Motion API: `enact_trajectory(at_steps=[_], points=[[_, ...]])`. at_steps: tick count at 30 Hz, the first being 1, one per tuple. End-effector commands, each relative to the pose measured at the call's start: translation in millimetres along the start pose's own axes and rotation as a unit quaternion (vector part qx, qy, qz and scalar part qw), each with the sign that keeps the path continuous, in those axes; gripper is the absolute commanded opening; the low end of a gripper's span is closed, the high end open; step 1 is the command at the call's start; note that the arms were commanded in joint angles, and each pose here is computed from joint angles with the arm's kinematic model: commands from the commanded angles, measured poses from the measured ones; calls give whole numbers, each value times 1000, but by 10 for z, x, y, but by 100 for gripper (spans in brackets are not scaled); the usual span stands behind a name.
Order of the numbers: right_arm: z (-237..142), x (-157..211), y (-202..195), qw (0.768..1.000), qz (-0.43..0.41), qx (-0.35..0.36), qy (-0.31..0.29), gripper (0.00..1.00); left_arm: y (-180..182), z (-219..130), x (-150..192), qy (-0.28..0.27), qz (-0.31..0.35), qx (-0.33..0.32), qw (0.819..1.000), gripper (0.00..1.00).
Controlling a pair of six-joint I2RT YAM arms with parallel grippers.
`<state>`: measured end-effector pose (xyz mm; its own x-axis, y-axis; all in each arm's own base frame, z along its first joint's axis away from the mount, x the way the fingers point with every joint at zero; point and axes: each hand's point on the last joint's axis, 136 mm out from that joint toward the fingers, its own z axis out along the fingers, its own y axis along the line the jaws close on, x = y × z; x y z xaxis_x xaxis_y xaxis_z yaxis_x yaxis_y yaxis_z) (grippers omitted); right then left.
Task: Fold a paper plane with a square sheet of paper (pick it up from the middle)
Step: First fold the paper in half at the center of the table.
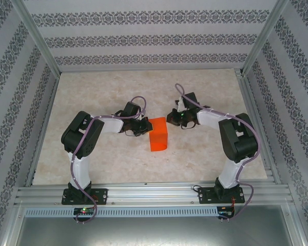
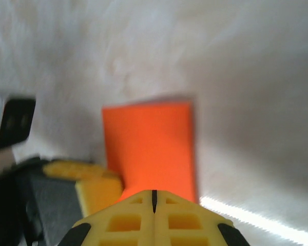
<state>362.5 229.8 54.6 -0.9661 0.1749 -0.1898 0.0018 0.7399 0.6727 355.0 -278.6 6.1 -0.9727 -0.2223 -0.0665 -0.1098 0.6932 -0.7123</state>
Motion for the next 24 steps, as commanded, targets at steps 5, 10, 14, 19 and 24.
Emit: enact_trajectory(at_steps=[5,10,14,19,24], points=[[333,532,-14,997,0,2,81,0,1370,78,724,80,-82,-230,966,0],[371,657,-109,995,1,12,97,0,1380,71,722,79,-81,-233,966,0],[333,789,-232,994,4,24,109,0,1389,67,717,78,-81,-235,965,0],[214,1090,-486,990,20,44,129,0,1425,59,722,75,-82,-242,964,0],[49,1374,-671,988,35,50,140,0,1423,57,713,74,-80,-243,964,0]])
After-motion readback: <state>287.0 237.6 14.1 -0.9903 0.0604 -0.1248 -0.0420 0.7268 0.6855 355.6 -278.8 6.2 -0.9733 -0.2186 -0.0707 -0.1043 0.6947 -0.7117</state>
